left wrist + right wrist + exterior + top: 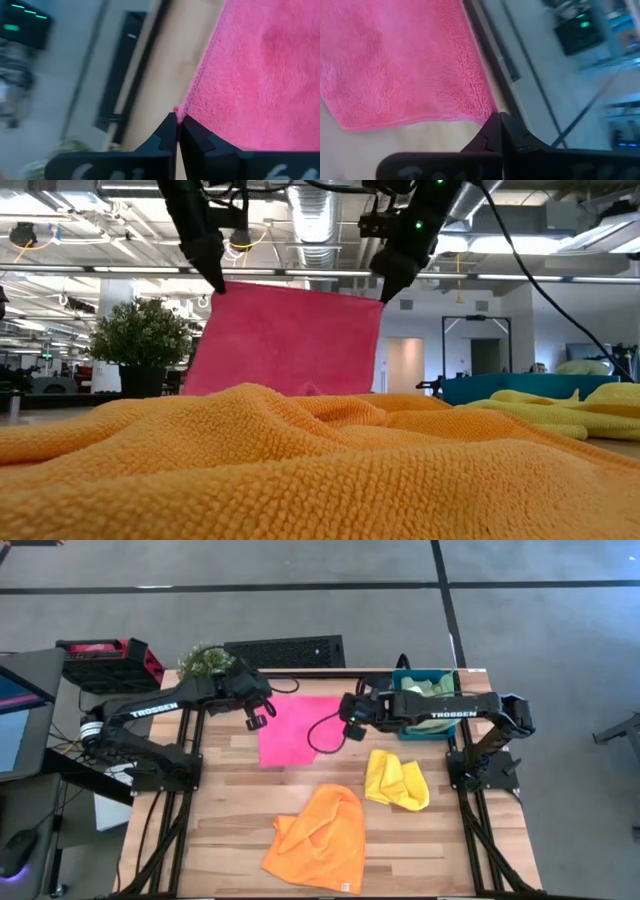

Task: Fold microfiber towels
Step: Fold the pink microfiber towel

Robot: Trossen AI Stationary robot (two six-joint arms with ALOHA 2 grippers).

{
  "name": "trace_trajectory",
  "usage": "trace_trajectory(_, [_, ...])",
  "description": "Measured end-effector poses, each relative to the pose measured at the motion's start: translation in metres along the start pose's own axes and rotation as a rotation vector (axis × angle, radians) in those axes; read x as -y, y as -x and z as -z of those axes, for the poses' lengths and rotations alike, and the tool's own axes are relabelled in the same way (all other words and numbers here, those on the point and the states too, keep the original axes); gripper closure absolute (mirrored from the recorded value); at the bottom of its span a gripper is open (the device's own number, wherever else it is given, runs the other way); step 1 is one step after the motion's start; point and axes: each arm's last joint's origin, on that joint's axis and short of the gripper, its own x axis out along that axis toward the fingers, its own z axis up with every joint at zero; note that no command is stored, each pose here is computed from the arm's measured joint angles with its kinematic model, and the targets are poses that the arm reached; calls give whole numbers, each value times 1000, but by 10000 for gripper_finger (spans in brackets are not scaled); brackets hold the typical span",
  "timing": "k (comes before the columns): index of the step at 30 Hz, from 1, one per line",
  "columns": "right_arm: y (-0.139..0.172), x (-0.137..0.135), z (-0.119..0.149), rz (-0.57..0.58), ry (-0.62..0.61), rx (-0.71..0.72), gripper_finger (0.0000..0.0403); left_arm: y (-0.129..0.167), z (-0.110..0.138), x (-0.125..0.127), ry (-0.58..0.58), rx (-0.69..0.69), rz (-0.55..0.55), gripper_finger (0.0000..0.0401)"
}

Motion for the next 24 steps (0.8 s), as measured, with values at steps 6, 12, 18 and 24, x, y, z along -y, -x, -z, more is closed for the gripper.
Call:
trace_trajectory(6, [1,32,-5,156,-26,58,397,14,-15,-12,13,172,-208,401])
trace_trajectory(12, [12,56,-6,263,-84,94,397,19,-28,-17,-30,271,-305,401])
trace_trajectory(18, [22,55,-3,263,-57,98,397,23,-31,-10,-74,297,-300,401])
trace_trajectory(24, [26,39,4,146,-28,59,397,24,-18,9,-94,206,-181,401])
